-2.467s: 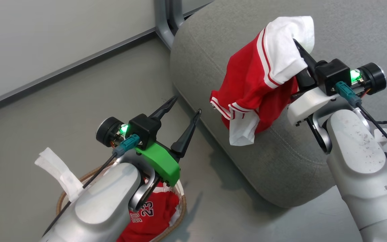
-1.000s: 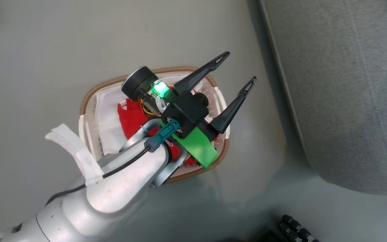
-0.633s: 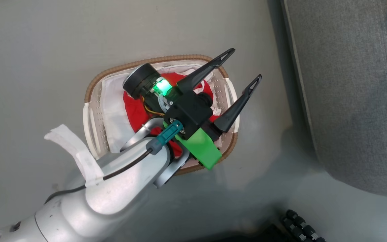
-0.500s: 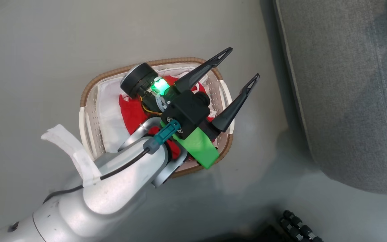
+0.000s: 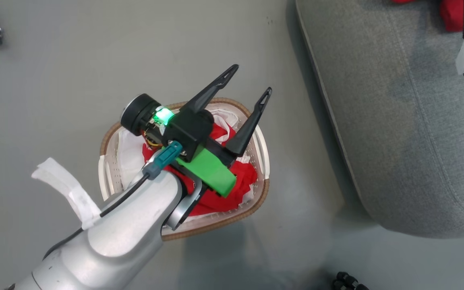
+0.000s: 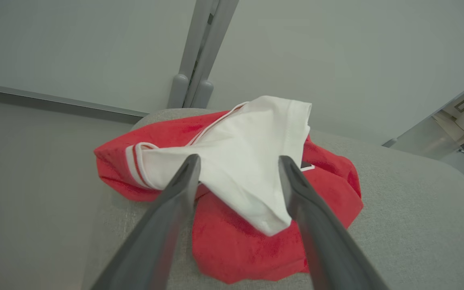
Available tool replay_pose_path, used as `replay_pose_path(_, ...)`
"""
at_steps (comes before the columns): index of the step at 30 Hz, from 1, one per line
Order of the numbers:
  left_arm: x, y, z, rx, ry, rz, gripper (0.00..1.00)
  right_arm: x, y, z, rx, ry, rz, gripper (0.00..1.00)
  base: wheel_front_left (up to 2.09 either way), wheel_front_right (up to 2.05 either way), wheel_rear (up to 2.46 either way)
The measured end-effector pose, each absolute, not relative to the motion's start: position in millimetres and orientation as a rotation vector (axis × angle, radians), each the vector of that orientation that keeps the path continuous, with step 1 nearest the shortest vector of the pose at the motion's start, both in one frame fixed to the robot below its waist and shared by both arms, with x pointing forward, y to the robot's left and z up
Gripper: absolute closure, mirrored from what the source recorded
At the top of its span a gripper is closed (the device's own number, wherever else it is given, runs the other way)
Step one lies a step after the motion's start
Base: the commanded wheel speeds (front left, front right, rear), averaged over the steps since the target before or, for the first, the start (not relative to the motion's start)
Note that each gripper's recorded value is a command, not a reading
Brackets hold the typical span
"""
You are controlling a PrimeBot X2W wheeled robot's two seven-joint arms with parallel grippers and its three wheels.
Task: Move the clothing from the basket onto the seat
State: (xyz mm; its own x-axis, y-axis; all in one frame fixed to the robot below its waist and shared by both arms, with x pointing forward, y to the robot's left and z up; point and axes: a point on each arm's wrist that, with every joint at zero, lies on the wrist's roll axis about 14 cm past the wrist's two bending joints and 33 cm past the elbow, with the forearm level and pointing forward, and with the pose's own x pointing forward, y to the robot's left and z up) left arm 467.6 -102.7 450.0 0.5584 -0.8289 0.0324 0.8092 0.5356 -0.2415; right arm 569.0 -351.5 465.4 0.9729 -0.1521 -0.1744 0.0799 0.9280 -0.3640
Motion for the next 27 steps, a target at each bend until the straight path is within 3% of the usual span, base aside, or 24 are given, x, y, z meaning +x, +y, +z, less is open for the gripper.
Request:
replay_pose_path(14, 462.9, -18.8, 476.0, -0.25, 0.077, -0.644, 0.0, 542.0, -275.8, 544.6, -0.195, -0.046, -0.017, 0.0, 0.0, 0.0, 0.0)
replay_pose_path(27, 424.5, 102.0, 482.8, -0.276, 0.048, -0.245, 0.0, 481.1, -199.9, 523.6, 0.003, -0.067, 0.069, 0.0, 0.0, 0.0, 0.0)
